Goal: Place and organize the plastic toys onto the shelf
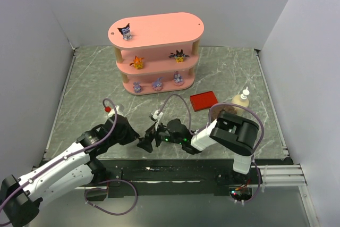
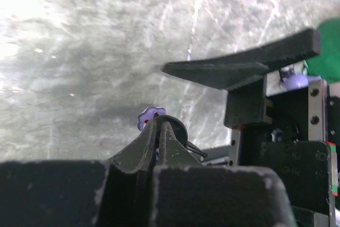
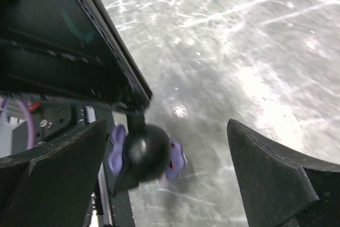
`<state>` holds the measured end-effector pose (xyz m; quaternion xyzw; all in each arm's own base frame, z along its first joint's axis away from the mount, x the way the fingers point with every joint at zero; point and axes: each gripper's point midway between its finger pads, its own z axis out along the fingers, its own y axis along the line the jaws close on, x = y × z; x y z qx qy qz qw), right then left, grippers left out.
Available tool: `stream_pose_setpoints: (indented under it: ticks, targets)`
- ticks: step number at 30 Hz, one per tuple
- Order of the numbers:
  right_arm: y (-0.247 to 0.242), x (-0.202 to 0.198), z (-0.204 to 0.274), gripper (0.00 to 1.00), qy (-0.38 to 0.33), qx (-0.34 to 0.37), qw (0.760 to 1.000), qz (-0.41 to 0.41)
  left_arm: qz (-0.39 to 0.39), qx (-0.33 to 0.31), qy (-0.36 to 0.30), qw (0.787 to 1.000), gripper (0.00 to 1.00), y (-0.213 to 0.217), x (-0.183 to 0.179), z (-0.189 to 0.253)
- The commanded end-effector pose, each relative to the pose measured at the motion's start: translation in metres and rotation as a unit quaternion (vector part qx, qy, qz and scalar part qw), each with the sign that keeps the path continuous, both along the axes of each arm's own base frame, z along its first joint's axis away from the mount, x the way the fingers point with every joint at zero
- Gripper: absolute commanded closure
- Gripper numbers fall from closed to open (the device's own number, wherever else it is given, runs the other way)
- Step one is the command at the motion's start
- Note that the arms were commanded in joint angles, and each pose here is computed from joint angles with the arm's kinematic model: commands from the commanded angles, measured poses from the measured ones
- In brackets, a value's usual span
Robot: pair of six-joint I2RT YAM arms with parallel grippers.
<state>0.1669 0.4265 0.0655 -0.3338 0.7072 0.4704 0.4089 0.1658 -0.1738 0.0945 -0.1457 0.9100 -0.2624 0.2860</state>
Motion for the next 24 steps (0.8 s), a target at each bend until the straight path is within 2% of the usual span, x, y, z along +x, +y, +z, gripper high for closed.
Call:
stream_pose_setpoints:
  ticks: [1,7,13,24]
  targets:
    - [-0.005,0.013,0.032,0.0,-0.038,0.042,0.998,-0.034,0.064,0.014,-0.029,0.997,0.99,0.014,0.018,0.009]
    - [-0.017,0.02,0.032,0.0,-0.026,0.038,0.996,-0.072,0.156,0.018,-0.03,0.987,0.99,0.036,0.026,0.005]
    - [-0.026,0.031,0.034,0.0,-0.011,0.026,0.993,-0.119,0.254,0.016,-0.003,0.967,0.99,0.056,0.026,-0.002]
    - [-0.031,0.039,0.026,0.0,0.006,0.017,0.988,-0.152,0.326,0.051,0.045,0.943,0.99,0.071,0.021,-0.015]
